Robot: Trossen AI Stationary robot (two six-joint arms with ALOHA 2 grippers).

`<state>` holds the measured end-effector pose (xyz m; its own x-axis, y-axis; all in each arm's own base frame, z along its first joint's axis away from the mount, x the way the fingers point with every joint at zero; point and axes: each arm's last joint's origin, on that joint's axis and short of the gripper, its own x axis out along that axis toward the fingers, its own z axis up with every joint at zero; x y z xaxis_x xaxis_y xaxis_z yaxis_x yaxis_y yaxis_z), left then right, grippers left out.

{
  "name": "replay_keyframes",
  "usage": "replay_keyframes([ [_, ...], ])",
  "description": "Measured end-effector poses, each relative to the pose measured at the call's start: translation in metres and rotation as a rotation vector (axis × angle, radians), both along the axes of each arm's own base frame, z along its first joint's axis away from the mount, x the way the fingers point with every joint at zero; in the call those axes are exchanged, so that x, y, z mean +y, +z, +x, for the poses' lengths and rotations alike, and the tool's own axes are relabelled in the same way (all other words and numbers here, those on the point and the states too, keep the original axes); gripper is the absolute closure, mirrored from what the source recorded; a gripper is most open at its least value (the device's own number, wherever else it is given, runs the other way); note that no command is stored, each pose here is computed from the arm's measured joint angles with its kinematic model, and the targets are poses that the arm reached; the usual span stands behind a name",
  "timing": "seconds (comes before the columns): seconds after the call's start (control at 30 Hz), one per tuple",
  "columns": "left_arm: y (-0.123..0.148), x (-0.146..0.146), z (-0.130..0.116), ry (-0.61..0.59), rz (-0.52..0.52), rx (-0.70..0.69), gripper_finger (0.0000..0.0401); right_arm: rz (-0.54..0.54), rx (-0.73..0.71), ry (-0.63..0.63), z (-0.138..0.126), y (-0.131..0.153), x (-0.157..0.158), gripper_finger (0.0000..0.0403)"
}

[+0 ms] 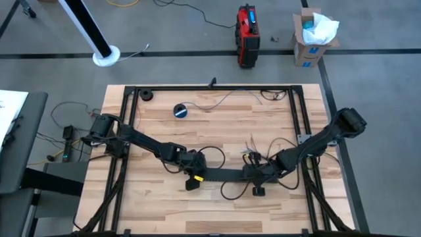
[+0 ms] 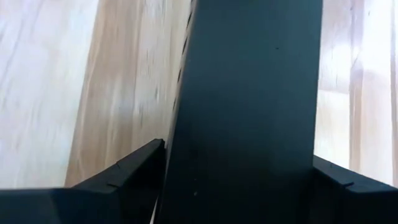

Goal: Ziptie cables
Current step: Close the black cable duct with the black cable duct cover

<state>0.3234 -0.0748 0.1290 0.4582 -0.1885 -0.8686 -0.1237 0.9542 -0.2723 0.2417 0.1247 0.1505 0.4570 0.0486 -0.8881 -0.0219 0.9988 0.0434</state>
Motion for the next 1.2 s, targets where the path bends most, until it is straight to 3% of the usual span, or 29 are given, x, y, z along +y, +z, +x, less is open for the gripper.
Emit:
replay_keyframes([
  [0.23, 0.006, 0.001, -0.012, -0.027, 0.004, 0.086, 0.0133, 0.007, -0.014, -0.016, 0.006, -0.006, 0.001, 0.0403],
  [0.5, -0.003, 0.002, -0.015, -0.089, -0.069, 0.144, 0.0132, 0.065, -0.043, -0.028, 0.015, -0.01, 0.0, 0.0403],
  [0.77, 0.003, 0.004, -0.014, -0.037, -0.146, 0.189, 0.0088, 0.101, -0.04, -0.036, 0.021, -0.01, -0.009, 0.0403],
  [0.97, 0.018, -0.003, -0.005, -0.063, -0.134, 0.192, 0.0076, 0.091, -0.046, -0.045, 0.022, -0.01, -0.01, 0.0403],
  [1.2, 0.041, -0.012, -0.01, -0.163, -0.075, 0.342, 0.0076, 0.082, -0.045, -0.068, 0.023, -0.013, -0.01, 0.0403],
])
